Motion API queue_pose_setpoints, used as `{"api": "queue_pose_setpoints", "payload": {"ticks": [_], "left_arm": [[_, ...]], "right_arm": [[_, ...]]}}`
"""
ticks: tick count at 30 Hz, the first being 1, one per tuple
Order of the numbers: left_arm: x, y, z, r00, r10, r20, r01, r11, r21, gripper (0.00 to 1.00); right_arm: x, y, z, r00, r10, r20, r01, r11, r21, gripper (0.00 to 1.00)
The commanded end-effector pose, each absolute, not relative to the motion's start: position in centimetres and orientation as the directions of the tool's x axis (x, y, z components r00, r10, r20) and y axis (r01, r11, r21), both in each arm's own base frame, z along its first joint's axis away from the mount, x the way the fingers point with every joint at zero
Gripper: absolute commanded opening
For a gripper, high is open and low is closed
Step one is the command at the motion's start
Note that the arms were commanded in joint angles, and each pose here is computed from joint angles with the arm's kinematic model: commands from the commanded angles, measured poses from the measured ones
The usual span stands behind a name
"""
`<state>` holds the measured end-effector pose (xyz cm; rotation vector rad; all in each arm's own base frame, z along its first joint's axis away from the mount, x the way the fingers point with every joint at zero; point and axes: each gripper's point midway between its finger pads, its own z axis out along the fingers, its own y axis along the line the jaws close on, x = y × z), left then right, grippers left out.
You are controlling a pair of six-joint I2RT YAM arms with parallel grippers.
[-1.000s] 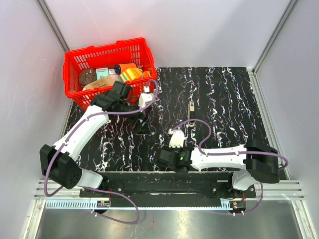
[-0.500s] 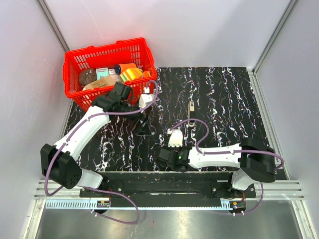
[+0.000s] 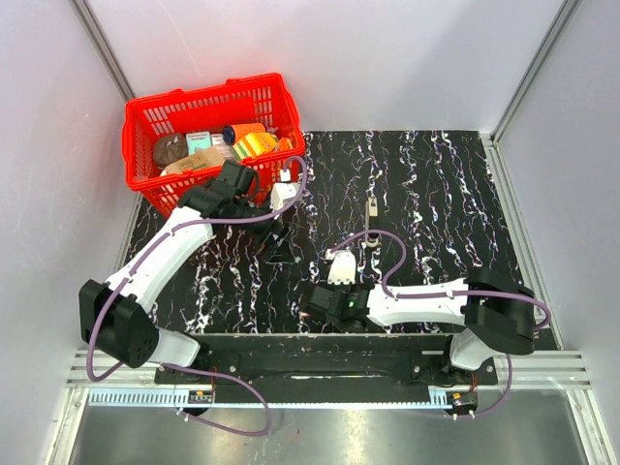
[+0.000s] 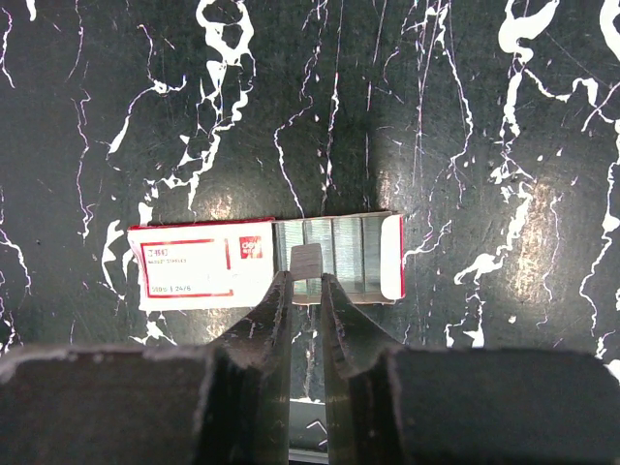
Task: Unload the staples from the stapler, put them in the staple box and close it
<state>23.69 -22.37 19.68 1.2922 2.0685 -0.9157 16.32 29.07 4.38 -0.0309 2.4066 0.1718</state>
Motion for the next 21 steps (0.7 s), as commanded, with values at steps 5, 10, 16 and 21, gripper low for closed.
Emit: {"api": "queue_pose_setpoints", "payload": {"ticks": [5, 10, 16, 21], "left_arm": [[23.41, -22.61, 20.44, -0.385, 0.528, -0.757, 0.919, 0.299, -0.258, 0.99], [23.32, -22.65, 20.50, -0.384, 0.524, -0.760, 0.919, 0.297, -0.260, 0.99], [23.23, -22.65, 20.54, -0.384, 0.522, -0.762, 0.919, 0.295, -0.260, 0.99], [23.22, -22.67, 20.51, -0.382, 0.522, -0.763, 0.920, 0.294, -0.260, 0.99]], "right_arm": [[17.27, 29.59, 4.67, -0.733, 0.036, -0.680, -0.071, 0.989, 0.129, 0.00], [17.51, 29.61, 4.45, -0.737, 0.031, -0.675, -0.072, 0.990, 0.123, 0.00], [17.68, 29.69, 4.30, -0.742, 0.028, -0.670, -0.076, 0.989, 0.125, 0.00], [17.77, 30.05, 4.24, -0.743, 0.018, -0.669, -0.088, 0.988, 0.124, 0.00]]}}
